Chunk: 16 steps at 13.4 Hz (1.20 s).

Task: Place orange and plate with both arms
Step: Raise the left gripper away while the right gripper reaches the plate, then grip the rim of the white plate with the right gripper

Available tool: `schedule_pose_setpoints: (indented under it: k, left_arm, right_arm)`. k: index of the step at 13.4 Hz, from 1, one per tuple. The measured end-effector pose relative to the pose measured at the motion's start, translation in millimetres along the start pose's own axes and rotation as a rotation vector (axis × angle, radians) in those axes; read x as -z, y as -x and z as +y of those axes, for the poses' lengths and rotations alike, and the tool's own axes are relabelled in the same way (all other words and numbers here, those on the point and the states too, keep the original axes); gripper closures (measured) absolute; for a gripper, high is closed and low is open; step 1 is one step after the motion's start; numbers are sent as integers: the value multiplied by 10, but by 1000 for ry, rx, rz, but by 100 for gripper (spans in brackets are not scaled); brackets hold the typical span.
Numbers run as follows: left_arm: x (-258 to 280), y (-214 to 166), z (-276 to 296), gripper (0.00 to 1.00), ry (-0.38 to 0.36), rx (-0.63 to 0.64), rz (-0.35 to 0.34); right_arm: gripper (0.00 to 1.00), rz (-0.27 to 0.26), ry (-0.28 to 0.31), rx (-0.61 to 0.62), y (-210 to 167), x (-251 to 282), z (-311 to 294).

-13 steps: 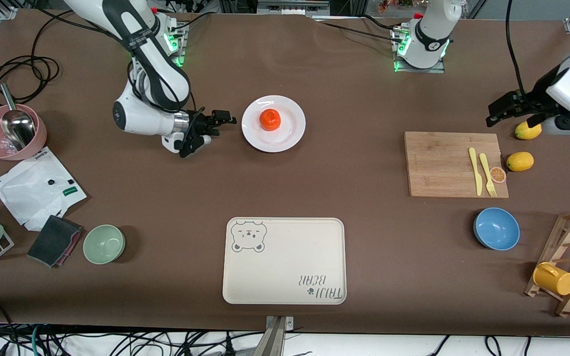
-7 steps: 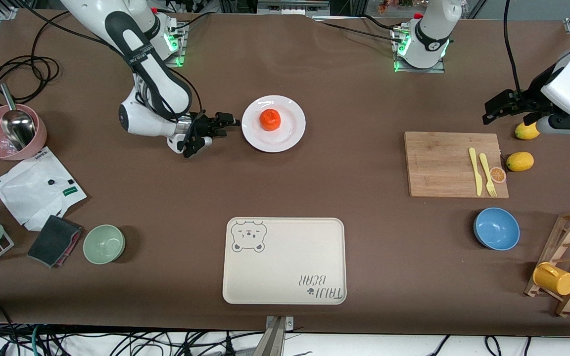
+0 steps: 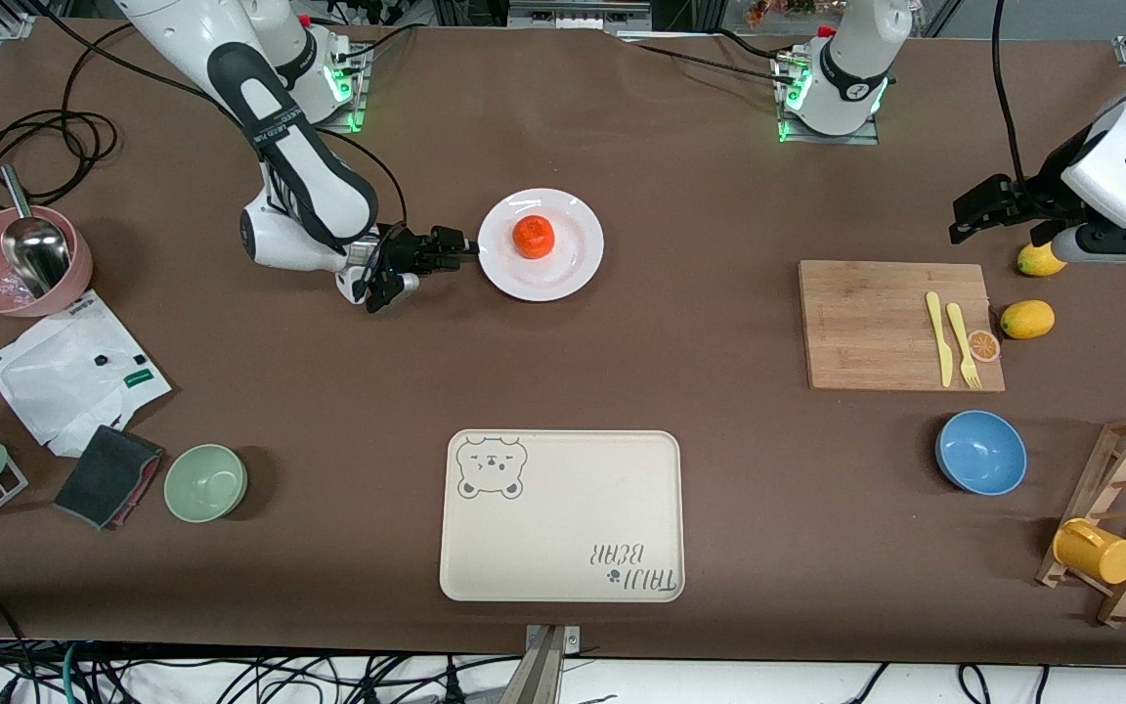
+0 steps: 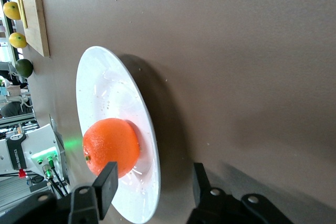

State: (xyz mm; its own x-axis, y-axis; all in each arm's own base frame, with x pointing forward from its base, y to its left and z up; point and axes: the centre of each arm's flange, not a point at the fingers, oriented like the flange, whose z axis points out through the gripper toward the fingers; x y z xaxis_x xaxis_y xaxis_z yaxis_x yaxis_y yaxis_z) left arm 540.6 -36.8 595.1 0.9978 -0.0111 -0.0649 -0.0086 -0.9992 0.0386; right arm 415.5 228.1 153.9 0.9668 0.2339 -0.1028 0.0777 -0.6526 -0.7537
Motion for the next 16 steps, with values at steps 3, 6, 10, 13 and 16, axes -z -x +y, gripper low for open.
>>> schedule_pose_setpoints:
  k: [3,6,10,13,16]
  left_arm:
    - [31,-22,2,0,-9,-36,3]
    - [26,-39,10,0,-10,-43,-1]
    - [16,-35,58,0,-11,-53,-10]
    - [22,-30,62,0,-11,-54,-12]
    - [20,-28,61,0,-11,-54,-15]
  right_arm:
    - [50,12,-16,-14,8,-27,16]
    - [53,12,-20,-19,16,-52,14]
    - [53,38,-44,-20,66,-209,-5]
    - [53,39,-39,-19,89,-272,10]
    - [59,39,-38,-21,92,-279,21]
